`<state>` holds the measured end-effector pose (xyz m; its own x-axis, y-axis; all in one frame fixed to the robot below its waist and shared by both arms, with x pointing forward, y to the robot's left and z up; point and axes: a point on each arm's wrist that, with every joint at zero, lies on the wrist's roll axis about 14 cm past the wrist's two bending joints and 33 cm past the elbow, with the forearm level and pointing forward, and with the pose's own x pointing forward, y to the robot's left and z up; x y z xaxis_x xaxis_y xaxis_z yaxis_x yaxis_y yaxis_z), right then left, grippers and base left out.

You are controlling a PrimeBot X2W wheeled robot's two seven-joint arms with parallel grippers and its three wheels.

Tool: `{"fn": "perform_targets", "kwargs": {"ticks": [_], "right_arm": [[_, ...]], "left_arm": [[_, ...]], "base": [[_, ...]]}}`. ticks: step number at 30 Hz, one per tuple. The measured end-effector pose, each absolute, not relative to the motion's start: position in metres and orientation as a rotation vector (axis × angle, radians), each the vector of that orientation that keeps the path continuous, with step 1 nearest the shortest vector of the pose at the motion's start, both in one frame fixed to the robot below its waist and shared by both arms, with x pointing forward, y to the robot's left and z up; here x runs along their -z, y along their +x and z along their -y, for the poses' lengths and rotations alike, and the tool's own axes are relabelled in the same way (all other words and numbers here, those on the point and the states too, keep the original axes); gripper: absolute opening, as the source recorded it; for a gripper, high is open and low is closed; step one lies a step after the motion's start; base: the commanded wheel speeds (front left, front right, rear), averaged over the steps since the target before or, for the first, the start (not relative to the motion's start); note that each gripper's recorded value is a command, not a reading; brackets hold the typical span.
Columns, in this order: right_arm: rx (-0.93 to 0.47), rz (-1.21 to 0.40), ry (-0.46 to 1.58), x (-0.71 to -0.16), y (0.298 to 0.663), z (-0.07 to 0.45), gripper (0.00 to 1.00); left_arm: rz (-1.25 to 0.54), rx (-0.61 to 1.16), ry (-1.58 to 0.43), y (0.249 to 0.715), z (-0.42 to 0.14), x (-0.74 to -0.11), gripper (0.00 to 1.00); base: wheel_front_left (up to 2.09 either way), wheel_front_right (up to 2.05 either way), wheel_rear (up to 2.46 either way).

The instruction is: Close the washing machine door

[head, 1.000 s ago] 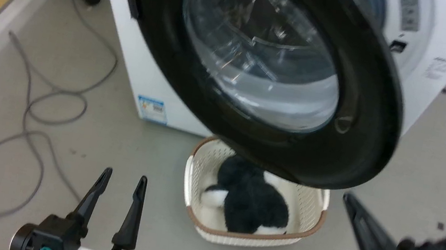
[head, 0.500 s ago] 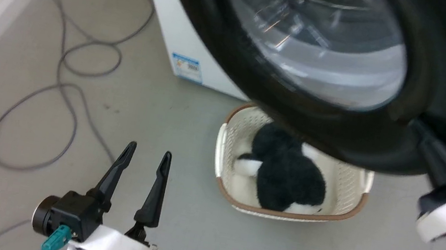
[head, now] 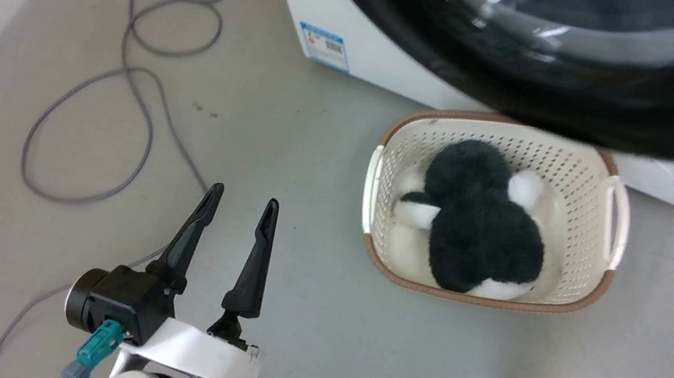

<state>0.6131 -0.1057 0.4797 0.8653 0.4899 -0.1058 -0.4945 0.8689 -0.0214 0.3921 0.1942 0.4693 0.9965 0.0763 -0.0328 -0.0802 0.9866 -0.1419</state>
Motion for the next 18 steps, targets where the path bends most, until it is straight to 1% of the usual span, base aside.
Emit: {"fn": "perform_targets", "kwargs": {"ticks": [8, 13, 18], "right_arm": [[-0.428, -0.132, 0.021, -0.478, 0.654, 0.119, 0.0], [-0.404, -0.152, 0.08, -0.469, 0.661, 0.113, 0.0], [-0.391, -0.142, 0.086, -0.472, 0.658, 0.114, 0.0]], "left_arm": [[-0.062, -0.103, -0.131, 0.391, -0.2, -0.458, 1.0], [-0.064, -0.116, -0.133, 0.39, -0.203, -0.458, 1.0], [-0.051, -0.118, -0.134, 0.39, -0.203, -0.463, 1.0]], "base": [[0.0, 0.0, 0.0], [0.0, 0.0, 0.0], [0.0, 0.0, 0.0]]}}
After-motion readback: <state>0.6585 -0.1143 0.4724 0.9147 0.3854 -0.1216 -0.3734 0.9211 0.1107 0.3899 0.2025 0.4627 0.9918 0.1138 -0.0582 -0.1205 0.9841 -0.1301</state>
